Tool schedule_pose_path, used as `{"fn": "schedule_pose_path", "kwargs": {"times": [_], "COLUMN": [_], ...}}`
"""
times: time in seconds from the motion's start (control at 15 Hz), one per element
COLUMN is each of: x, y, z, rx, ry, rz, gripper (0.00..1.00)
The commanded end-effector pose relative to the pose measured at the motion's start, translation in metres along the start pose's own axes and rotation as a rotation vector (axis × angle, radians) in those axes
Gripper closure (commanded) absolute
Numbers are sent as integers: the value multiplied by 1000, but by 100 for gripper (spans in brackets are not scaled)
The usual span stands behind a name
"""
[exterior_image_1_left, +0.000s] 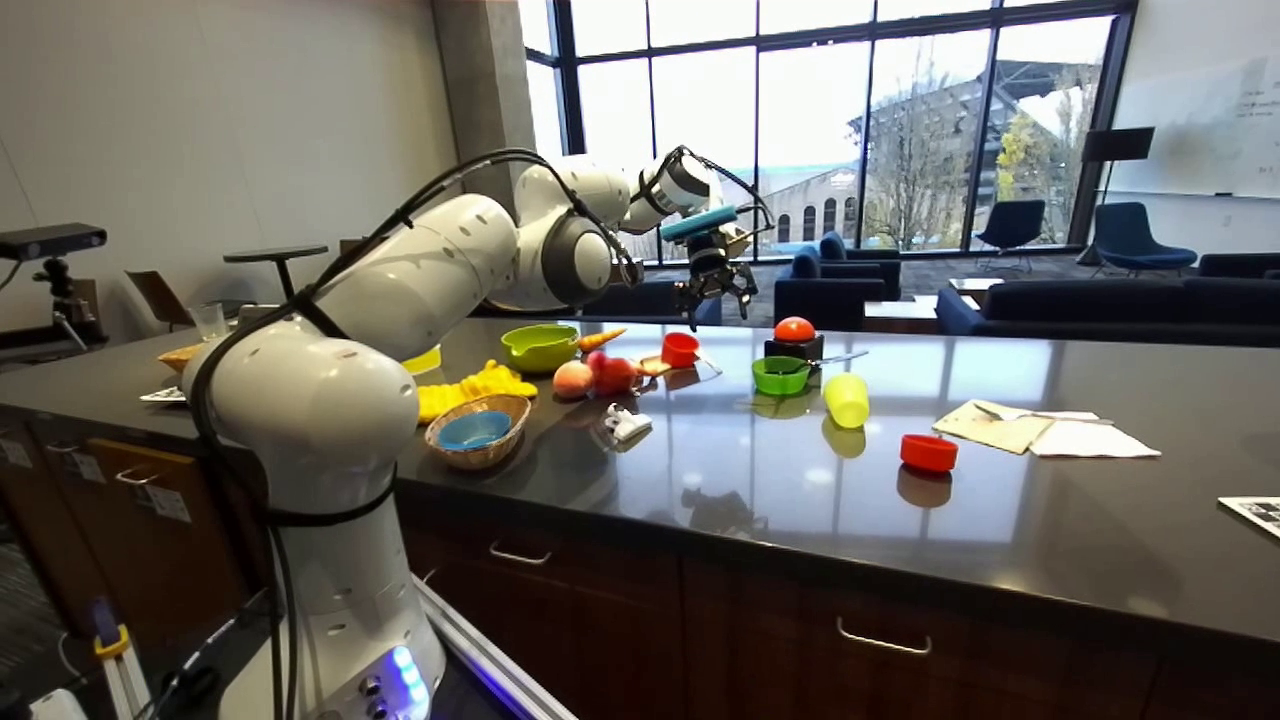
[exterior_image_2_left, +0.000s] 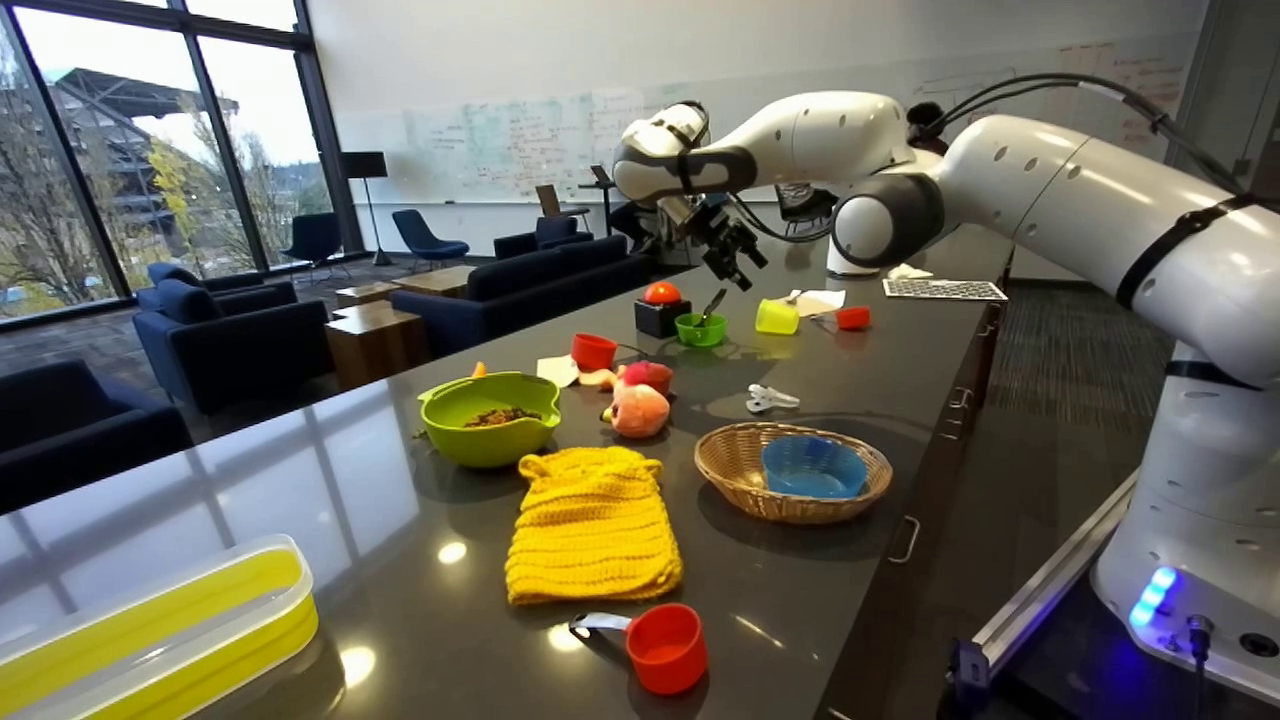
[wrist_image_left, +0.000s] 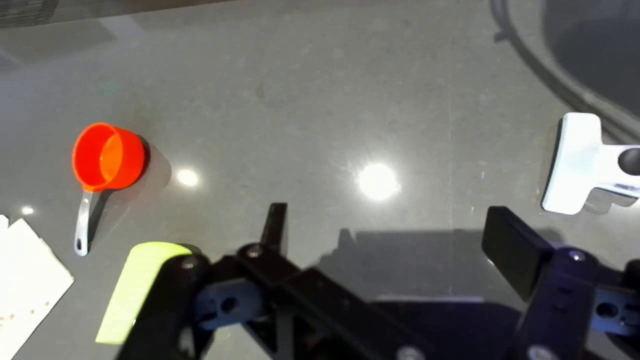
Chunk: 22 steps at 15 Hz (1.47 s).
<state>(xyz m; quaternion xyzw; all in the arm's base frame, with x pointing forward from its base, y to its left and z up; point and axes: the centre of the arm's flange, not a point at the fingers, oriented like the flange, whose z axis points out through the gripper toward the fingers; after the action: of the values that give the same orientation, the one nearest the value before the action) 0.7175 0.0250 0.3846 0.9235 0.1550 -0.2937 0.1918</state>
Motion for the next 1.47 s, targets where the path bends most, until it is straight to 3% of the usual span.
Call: {"fn": "schedule_pose_path", "kwargs": {"times": [0.0,0.47,0.53,0.6,0.8,0.93,1.4], "x": [-37,-79,-79,-38,-45,-28,-34], "y": [5,29,32,43,49,45,32], "z": [-10,-52,-59,-96,-102,-98,-133], "rx": [-45,-78,-75,-97,-93,-69,-31], "ry": [165,532,542,485,518,500,811], "rz": [-49,-87,-126,-63,-92,-138,-189], "gripper": [0,0,0,0,0,0,0]}}
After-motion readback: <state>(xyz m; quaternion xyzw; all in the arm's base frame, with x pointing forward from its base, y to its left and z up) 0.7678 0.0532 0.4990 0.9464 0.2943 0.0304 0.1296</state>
